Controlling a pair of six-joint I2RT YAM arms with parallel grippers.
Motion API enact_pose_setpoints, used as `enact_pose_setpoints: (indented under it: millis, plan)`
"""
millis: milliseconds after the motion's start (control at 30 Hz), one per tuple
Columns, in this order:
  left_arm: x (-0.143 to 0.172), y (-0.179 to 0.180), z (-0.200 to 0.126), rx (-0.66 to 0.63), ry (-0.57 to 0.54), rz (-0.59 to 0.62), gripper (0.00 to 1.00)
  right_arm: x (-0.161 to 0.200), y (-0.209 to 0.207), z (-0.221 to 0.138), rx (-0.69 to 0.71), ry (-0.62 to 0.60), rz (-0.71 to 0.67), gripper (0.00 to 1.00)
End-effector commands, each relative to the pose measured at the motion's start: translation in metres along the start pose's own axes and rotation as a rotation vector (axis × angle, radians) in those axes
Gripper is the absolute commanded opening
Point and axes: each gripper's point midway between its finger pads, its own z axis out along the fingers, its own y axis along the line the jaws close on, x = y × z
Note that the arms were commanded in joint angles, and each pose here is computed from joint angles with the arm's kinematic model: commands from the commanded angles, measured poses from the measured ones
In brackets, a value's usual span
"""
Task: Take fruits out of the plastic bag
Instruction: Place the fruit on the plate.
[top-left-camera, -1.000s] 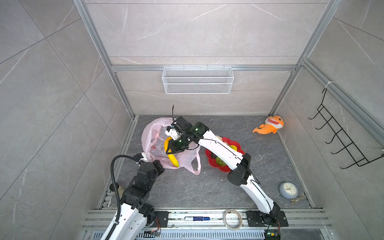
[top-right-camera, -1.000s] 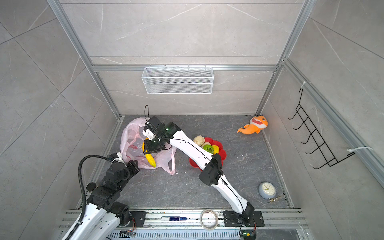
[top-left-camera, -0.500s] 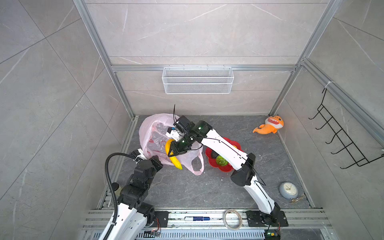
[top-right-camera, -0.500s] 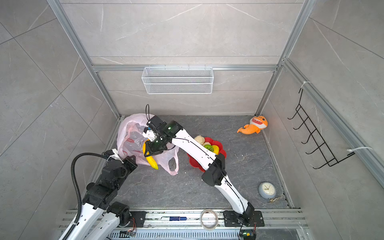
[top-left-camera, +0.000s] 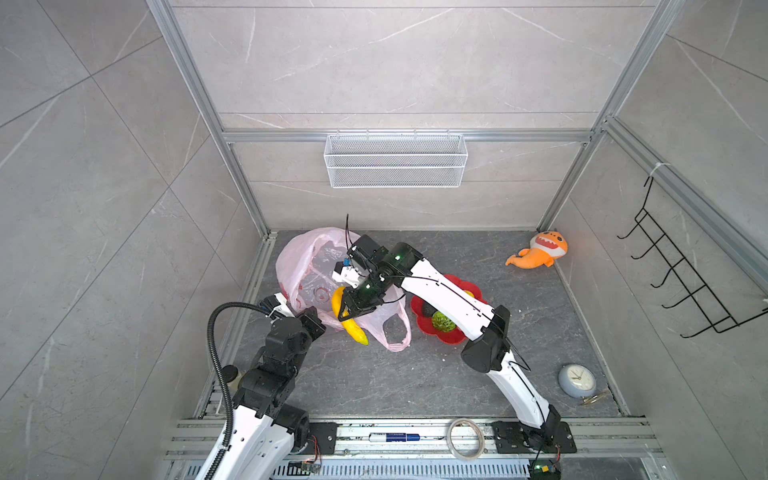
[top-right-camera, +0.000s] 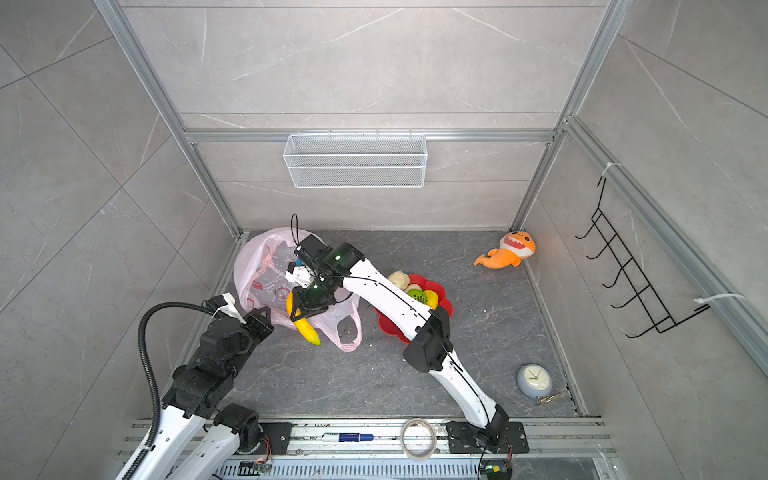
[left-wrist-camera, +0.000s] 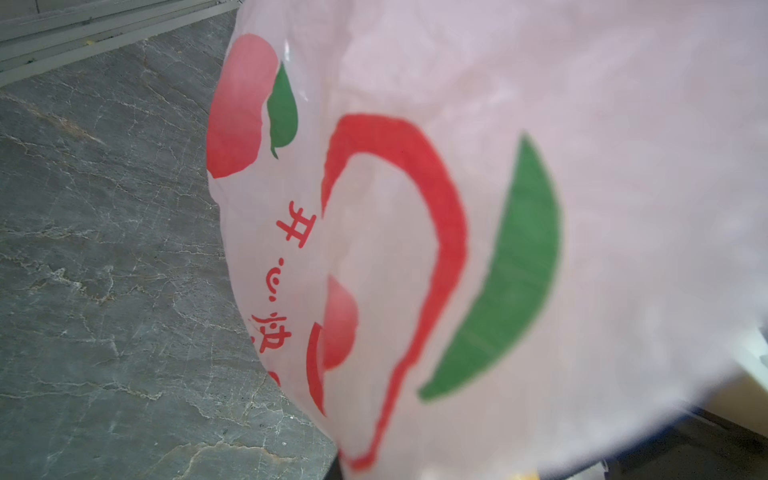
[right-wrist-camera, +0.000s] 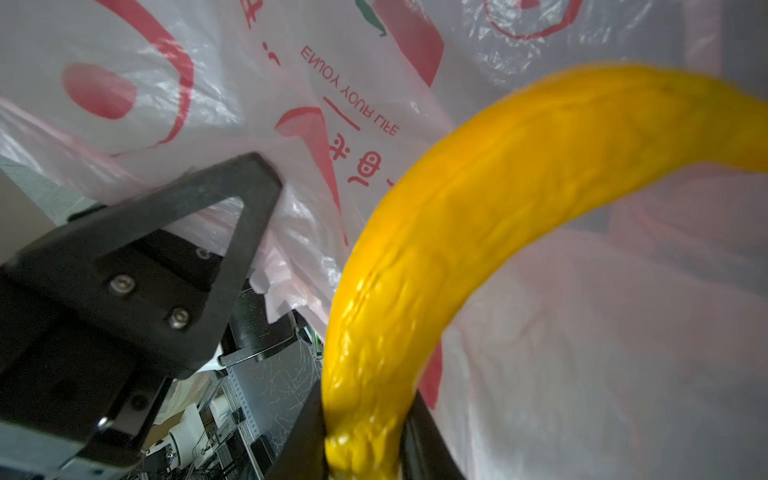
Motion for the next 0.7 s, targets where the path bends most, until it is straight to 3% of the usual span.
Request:
enact_pose_setpoints:
  millis: [0, 267, 667]
  plan:
    - [-0.010, -0.009, 0.001, 0.007, -0.025, 0.019, 0.00, -0.003, 0.021, -0.028, -0.025, -0.054, -0.084, 0.18]
    - [0.008, 0.004, 0.015, -0.030, 0.022, -0.002, 0.00, -0.009, 0.038, -0.054, -0.032, -0.127, -0.137, 0.19]
    - [0.000, 0.012, 0.014, -0.114, 0.010, 0.035, 0.00, -0.002, 0.042, -0.080, 0.021, -0.171, -0.168, 0.18]
